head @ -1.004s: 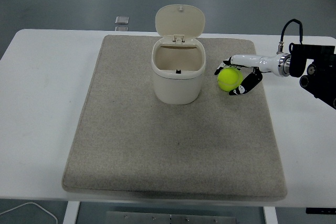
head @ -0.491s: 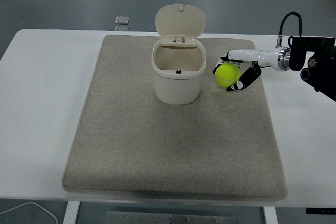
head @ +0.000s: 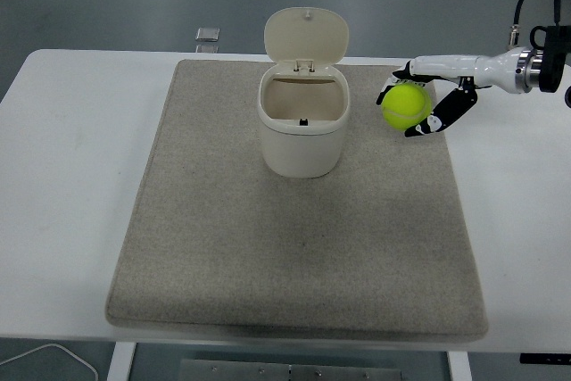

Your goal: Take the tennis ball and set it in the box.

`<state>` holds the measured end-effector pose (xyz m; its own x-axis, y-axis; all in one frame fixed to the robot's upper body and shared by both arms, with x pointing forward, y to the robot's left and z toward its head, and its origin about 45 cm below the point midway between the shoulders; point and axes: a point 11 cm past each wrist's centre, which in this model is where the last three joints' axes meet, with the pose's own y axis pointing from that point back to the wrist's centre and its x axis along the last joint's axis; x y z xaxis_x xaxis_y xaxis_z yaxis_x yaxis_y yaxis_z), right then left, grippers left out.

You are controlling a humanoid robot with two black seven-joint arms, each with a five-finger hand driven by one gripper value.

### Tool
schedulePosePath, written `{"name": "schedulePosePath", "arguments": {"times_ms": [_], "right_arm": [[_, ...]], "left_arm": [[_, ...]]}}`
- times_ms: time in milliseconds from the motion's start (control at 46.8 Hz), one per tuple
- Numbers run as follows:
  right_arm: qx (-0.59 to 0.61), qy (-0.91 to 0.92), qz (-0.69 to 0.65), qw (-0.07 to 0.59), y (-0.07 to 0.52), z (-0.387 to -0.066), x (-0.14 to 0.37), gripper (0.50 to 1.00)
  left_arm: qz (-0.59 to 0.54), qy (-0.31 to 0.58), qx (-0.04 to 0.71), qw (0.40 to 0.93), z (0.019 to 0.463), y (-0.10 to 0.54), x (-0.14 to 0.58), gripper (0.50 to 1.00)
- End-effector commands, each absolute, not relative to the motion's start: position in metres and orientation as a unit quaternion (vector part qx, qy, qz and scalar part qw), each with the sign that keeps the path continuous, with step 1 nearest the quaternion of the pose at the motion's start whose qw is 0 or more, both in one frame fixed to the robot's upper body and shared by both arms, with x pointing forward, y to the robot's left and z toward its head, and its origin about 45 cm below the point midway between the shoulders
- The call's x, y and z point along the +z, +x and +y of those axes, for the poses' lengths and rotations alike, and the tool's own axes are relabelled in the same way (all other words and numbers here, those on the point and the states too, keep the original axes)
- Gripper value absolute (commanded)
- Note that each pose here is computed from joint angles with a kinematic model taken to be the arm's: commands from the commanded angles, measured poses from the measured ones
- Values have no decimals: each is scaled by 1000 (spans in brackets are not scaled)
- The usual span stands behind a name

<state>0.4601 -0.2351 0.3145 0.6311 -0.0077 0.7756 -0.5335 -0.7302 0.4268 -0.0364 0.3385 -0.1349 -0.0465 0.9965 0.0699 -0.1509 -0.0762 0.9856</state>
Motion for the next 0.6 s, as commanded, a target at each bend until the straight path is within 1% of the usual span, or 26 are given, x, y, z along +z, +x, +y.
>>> {"name": "schedulePosePath", "arguments": {"times_ms": [0, 64, 214, 449, 577], "right_arm": [[399, 847, -153, 316, 456, -237, 327, 500], [400, 848, -151, 312, 453, -240, 334, 500], [409, 851, -161, 287, 455, -233, 350, 500], [406, 868, -157, 239, 451, -209, 374, 500], [408, 871, -147, 229, 450, -196, 377, 500]], "left_arm": [[452, 468, 565, 508, 339, -37, -135, 992], [452, 468, 565, 508, 339, -37, -135, 992], [452, 468, 565, 508, 339, -37, -135, 992], [452, 468, 565, 508, 339, -37, -135, 992], [452, 468, 565, 508, 339, -37, -135, 992]]}}
